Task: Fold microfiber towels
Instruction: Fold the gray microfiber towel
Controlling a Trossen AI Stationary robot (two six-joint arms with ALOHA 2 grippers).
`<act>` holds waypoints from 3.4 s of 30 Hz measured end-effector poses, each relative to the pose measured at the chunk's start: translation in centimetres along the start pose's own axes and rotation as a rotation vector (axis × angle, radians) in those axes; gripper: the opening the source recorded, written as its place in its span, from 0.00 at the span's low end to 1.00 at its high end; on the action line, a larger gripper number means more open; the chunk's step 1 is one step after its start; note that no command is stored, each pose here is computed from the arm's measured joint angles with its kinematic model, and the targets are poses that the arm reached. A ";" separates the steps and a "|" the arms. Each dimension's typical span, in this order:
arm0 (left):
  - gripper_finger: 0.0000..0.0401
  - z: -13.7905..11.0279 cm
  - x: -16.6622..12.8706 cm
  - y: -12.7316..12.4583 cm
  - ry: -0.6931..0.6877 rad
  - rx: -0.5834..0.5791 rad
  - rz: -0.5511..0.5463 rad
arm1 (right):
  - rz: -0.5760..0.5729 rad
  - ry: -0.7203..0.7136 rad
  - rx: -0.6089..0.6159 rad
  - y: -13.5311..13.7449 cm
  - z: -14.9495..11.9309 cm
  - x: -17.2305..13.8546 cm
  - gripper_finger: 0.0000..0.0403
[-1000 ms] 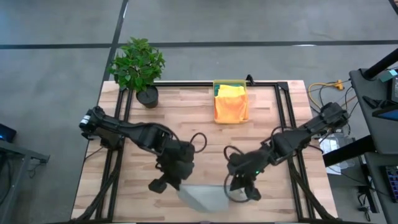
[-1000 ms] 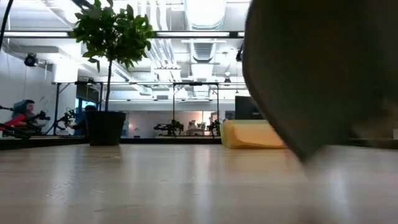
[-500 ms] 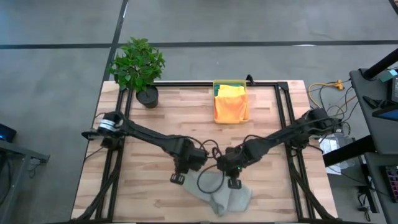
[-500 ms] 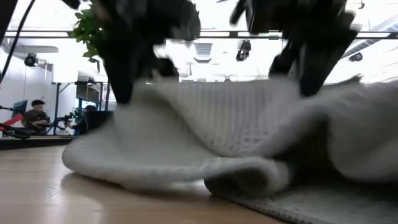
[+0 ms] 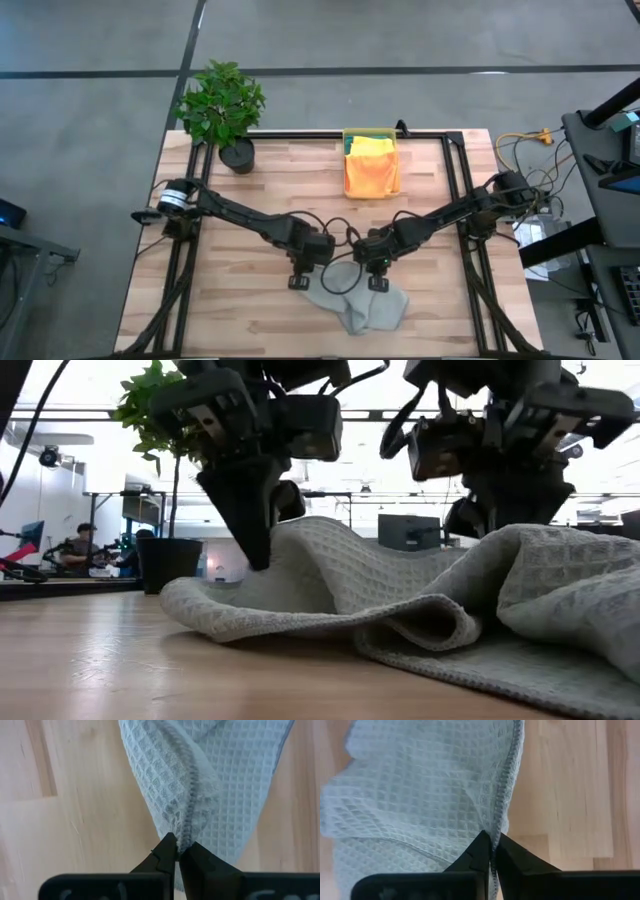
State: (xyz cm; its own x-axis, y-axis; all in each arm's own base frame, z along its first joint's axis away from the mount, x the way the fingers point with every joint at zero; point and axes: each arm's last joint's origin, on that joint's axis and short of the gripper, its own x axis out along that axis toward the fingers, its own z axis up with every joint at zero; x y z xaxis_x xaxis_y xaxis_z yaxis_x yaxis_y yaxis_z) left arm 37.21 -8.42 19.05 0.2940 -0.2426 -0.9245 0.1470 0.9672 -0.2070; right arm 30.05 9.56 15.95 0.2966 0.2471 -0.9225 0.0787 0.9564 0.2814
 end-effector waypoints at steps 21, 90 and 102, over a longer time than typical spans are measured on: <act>0.00 0.2 0.0 1.0 -0.025 -0.013 0.009 | -0.182 -0.003 0.032 -0.2 -0.3 -3.1 0.02; 0.00 -5.6 0.7 0.3 -0.138 -0.146 0.014 | -0.117 -0.085 0.154 -3.7 0.2 -0.9 0.17; 0.00 -4.9 0.7 0.2 -0.199 -0.136 -0.007 | -0.182 -0.126 0.095 -3.8 0.3 -1.6 0.05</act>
State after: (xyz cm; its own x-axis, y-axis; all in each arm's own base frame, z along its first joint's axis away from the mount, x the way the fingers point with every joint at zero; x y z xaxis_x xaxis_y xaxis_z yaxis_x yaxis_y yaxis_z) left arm 32.78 -8.04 16.75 0.4757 -0.2466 -0.8443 0.0252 0.9633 -0.2672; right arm 29.55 5.54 16.44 0.3853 0.0449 -0.9217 0.2291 0.9629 0.1427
